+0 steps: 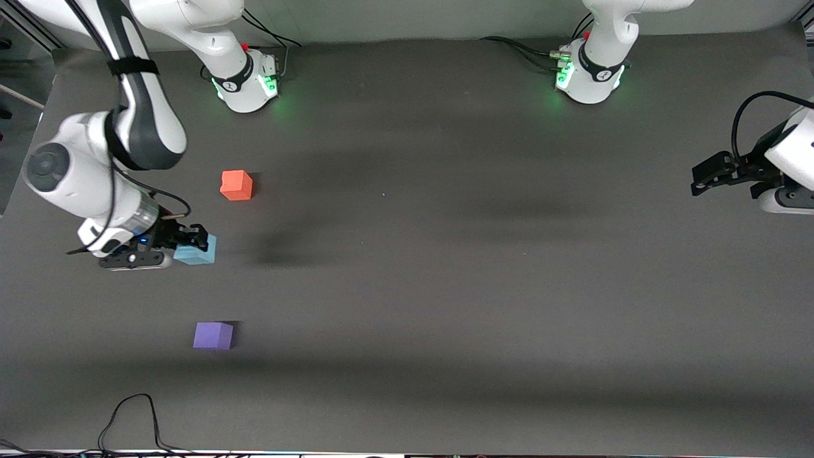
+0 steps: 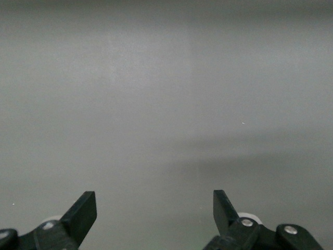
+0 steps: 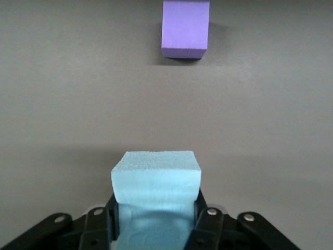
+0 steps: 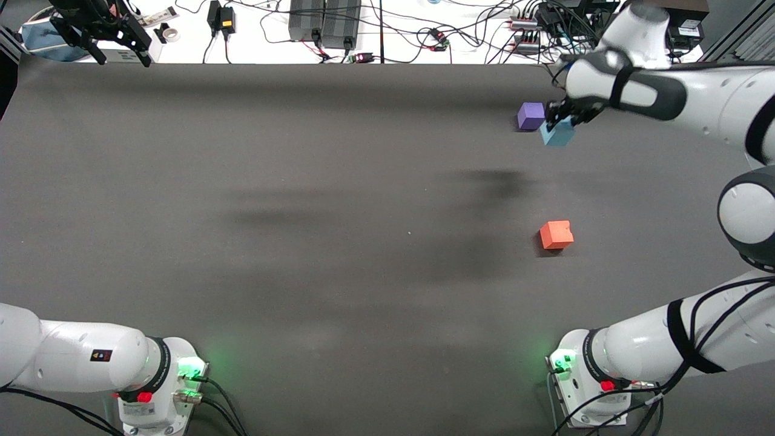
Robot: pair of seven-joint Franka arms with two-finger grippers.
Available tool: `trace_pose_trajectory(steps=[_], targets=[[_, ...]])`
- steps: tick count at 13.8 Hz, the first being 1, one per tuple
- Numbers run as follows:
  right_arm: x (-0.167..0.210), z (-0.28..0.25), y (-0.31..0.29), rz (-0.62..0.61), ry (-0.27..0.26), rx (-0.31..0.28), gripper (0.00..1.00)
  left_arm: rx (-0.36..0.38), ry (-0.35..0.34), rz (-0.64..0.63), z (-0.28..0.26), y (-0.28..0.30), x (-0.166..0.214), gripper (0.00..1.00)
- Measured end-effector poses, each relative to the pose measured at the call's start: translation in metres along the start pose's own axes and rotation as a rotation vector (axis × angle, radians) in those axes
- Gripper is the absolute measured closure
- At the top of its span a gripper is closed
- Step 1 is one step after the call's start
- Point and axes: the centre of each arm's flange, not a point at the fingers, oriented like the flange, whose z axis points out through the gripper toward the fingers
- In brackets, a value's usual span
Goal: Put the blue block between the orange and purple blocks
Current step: 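Carry the blue cube with the right gripper toward the orange cube, then set the blue cube between orange and purple cubes, release, withdraw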
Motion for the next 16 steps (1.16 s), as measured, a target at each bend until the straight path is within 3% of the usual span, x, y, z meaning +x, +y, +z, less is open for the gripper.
trace_pose_trajectory(steps=[3, 6, 16], targets=[[-0.016, 0.071, 0.000, -0.003, -0.008, -0.011, 0.47, 0.000, 0.003, 0.000, 0.000, 0.000, 0.001, 0.00], [-0.019, 0.109, 0.001, -0.004, -0.031, -0.018, 0.47, 0.000, 0.005, 0.000, 0.001, 0.000, 0.001, 0.00], [-0.021, 0.131, 0.000, -0.007, -0.025, -0.023, 0.47, 0.000, 0.010, 0.000, 0.002, 0.000, 0.003, 0.00]])
